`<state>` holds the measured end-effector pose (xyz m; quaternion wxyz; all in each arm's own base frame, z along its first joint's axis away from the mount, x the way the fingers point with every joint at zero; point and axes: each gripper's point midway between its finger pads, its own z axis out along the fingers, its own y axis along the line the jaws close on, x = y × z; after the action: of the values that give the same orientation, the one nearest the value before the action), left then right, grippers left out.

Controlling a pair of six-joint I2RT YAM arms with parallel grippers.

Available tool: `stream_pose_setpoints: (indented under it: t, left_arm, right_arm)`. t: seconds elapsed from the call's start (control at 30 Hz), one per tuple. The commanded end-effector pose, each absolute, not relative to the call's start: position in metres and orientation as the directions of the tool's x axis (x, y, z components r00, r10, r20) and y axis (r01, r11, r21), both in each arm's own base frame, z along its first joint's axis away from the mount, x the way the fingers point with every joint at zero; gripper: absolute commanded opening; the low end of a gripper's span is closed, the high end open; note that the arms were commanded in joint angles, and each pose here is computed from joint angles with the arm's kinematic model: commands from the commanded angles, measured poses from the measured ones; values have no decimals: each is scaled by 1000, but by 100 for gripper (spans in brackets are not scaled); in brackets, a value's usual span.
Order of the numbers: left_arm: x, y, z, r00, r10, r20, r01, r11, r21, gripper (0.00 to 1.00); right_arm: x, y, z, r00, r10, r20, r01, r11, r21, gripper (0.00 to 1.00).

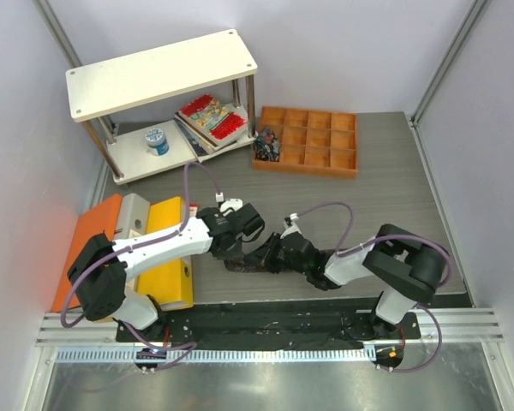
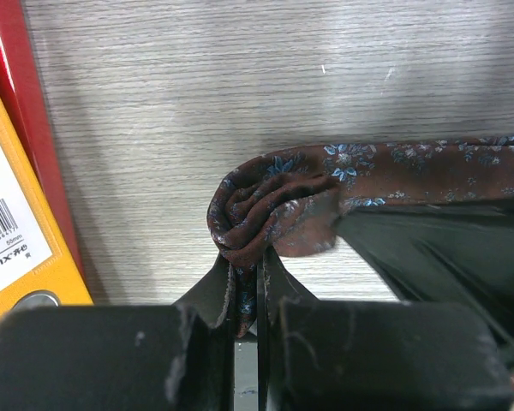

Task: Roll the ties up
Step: Roll the tie at the center of the board.

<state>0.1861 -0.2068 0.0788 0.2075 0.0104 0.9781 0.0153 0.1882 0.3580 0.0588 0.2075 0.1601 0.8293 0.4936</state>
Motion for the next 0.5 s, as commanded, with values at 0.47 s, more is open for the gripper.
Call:
stream_pose_setpoints:
  t: [0.47]
  left_arm:
    - [194, -216, 77, -914, 27, -405, 10, 999, 44, 0]
  right_arm:
    - [194, 404, 72, -899, 420, -126, 14, 315, 949, 13]
